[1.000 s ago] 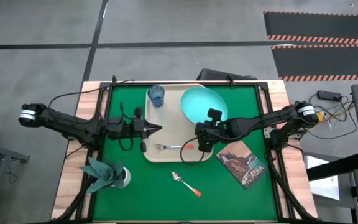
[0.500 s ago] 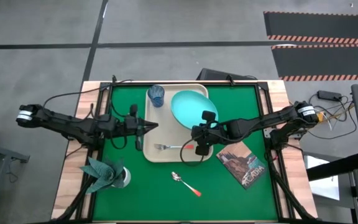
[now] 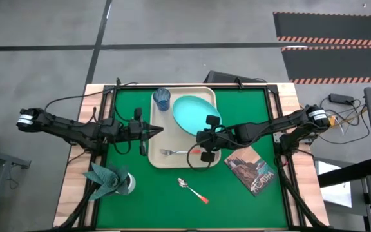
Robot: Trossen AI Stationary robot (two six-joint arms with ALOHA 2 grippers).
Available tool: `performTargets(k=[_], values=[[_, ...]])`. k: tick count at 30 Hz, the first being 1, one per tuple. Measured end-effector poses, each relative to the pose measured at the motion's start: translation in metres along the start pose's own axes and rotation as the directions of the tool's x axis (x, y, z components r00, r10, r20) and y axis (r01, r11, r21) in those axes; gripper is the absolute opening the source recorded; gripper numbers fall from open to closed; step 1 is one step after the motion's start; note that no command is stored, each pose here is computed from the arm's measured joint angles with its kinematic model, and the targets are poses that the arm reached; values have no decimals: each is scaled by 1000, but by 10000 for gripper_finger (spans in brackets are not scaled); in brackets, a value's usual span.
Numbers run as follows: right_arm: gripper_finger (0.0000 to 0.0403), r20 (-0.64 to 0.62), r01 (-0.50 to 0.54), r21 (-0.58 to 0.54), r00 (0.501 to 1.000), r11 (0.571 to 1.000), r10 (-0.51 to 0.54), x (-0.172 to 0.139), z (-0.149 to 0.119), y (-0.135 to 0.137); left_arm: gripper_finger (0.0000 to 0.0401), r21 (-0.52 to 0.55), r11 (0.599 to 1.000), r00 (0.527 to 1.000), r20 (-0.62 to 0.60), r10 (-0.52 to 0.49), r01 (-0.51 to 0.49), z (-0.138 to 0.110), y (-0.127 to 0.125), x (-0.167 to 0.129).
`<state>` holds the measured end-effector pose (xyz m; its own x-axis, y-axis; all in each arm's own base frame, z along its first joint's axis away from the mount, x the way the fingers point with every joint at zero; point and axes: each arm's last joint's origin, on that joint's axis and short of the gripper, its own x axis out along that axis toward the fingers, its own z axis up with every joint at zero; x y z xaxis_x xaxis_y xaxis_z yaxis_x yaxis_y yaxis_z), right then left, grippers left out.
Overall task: Pick and place plate/cup/fork/spoon on tray
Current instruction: Put the blue plate on the serving tray
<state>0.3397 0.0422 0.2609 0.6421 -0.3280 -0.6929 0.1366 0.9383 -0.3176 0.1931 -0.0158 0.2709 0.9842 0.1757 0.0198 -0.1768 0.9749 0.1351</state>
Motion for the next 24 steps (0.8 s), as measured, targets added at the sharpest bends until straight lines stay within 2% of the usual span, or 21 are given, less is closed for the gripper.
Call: performTargets(k=[6,10,14,18,24], values=[[26,-24,-5,-91,1000,996,3,21,7,10,4,0,1000,1000,0,0,0,0,0,0],[26,-131,-8,-217,991,976,-21,41,14,20,4,0,1000,1000,-5,-1,1,-1,0,1],[26,-227,2,-288,971,958,-70,55,20,25,4,0,1000,1000,-7,-1,1,-1,0,1],[26,-282,-10,-306,956,952,-81,62,21,28,4,7,1000,999,-37,-5,5,-4,-1,0],[26,-289,-3,-285,954,958,-83,67,18,30,4,-6,1000,998,-55,-8,7,-6,-1,0]])
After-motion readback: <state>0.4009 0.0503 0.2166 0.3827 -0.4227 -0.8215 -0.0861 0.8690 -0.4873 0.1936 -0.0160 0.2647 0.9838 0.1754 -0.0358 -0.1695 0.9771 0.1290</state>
